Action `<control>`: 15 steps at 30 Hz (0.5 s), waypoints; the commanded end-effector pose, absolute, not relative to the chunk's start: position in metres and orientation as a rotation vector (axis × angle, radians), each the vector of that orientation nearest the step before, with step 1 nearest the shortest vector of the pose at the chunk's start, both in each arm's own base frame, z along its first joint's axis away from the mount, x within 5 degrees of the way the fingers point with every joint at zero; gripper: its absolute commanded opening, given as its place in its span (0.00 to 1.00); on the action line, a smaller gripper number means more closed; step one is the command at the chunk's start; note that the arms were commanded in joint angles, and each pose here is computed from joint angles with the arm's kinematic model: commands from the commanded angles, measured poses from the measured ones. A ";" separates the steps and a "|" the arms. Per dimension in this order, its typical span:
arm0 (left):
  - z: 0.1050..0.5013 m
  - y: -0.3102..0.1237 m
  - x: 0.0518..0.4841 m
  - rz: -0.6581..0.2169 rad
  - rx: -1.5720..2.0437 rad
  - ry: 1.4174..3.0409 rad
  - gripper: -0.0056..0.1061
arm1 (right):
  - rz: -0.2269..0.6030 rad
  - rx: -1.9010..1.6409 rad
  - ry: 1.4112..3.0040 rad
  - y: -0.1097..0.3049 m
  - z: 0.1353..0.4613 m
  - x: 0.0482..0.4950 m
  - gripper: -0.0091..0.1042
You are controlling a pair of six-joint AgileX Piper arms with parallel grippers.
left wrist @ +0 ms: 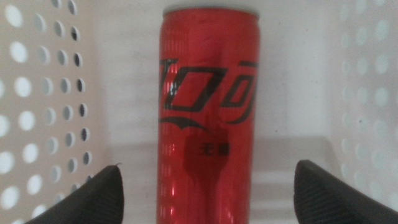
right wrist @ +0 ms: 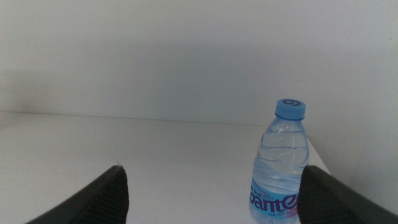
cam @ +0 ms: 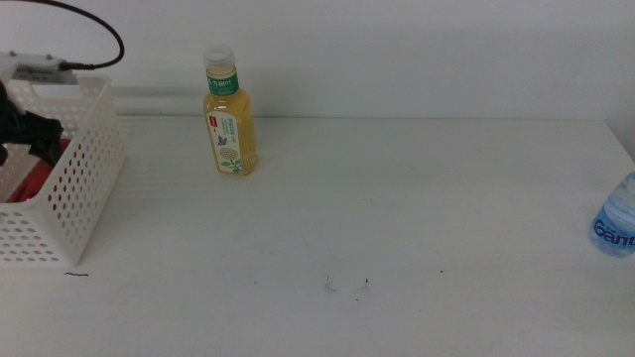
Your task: Use arms to grab the bottles and put them into the dustbin to the left of the table.
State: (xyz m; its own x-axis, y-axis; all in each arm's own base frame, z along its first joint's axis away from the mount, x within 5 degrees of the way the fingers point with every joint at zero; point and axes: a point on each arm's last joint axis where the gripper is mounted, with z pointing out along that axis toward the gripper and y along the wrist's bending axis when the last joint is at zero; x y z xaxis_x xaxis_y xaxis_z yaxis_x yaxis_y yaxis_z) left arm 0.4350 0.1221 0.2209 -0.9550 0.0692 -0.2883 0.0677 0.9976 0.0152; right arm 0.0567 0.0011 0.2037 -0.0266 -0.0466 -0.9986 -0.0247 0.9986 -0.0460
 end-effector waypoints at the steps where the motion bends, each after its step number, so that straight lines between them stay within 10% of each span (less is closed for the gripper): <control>1: 0.244 0.118 0.433 0.041 0.082 2.800 0.89 | -0.031 -0.058 1.590 0.001 0.203 0.056 0.90; 8: 0.317 0.105 0.405 0.048 -0.006 2.668 0.89 | -0.031 -0.058 1.590 0.001 0.203 0.056 0.90; 15: 0.378 0.065 0.360 -0.186 0.027 2.523 0.89 | -0.031 -0.058 1.590 0.001 0.203 0.056 0.90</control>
